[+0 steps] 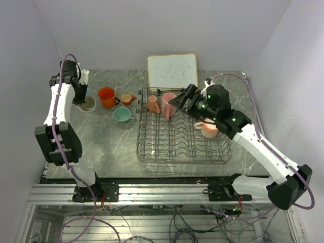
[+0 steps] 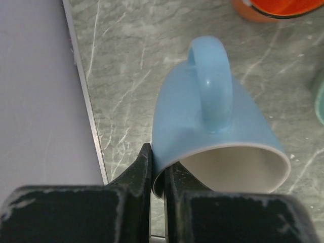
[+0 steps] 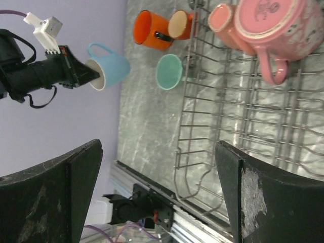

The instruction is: Unload the cups from the dish rack

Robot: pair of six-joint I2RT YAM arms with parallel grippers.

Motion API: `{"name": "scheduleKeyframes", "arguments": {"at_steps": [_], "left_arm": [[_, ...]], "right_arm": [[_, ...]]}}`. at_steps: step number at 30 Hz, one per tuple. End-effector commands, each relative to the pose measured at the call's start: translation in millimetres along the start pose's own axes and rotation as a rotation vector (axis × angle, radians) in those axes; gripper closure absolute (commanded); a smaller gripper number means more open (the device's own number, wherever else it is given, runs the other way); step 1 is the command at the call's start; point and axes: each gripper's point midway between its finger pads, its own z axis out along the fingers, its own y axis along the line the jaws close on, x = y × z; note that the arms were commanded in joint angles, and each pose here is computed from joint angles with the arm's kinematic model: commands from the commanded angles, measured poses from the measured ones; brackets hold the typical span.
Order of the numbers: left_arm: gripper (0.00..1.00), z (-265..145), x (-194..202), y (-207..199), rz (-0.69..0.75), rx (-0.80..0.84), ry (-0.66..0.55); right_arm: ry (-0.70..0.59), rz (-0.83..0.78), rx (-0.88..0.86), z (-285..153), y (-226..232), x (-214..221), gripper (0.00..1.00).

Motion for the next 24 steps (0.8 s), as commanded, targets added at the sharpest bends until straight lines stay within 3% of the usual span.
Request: {"name": "scheduleKeyframes", "arguments": {"at_steps": [1,15,24], "left_arm": [[0.93,2,-19,16,-0.06,-0.04,-0.035],[0.93,80,-28,20,-0.116,-0.016,0.085],[0.93,106,-24,21,-0.141,0.027,0.135]], "right_arm": [[-0.05,-0.086,0.076,-12,-19,-12,0.07],[-0.061,-0.219,0.276,5,-70,-17,0.06],[-0.044,-0.291,0.365,22,-95,-16,0.06]]}}
